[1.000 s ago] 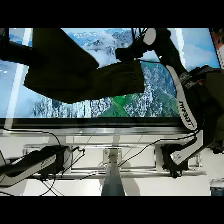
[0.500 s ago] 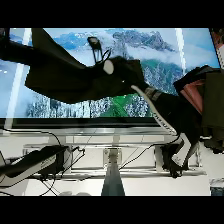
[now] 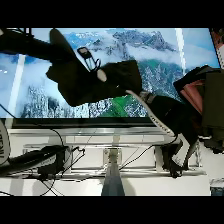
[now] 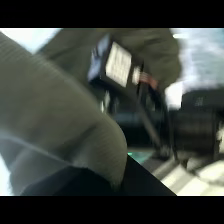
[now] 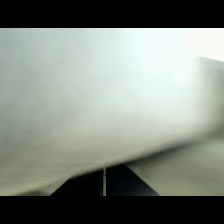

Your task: Fold the clothes and pants, and hang the long-sleeved shirts on hangers.

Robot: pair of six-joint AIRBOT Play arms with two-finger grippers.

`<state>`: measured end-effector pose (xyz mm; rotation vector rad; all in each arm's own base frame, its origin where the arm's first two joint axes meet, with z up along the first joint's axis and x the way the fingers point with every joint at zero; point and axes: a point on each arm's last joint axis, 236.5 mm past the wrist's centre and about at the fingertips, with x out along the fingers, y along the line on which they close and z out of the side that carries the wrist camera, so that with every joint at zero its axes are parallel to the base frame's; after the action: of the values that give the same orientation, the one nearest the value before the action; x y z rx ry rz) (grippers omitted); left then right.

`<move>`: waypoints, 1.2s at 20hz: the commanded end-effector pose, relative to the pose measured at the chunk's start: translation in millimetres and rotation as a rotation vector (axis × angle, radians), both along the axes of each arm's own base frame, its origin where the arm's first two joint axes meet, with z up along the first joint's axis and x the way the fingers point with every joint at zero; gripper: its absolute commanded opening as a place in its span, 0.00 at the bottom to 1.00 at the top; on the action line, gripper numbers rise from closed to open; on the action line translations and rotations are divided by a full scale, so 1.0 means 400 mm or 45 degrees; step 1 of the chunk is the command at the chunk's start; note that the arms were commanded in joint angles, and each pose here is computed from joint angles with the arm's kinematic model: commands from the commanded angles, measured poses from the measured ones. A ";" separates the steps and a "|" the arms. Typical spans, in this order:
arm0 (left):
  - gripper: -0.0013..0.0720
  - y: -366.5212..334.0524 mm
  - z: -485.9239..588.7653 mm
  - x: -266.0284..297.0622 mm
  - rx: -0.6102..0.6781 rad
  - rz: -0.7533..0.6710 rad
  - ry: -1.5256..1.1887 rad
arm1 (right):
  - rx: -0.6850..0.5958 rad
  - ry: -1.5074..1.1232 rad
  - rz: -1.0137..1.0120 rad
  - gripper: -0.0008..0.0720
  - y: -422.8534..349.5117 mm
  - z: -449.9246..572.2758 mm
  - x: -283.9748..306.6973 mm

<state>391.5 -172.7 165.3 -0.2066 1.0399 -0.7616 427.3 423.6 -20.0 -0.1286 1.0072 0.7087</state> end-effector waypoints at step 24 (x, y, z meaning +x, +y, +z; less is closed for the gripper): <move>0.84 -0.428 -0.207 0.179 -0.001 -0.025 -0.327 | 0.452 0.566 -0.680 0.98 -0.867 -0.119 0.051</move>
<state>455.9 -366.0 82.7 -0.1299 0.7870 -0.8243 445.3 34.3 -47.9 0.4530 1.2541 0.3735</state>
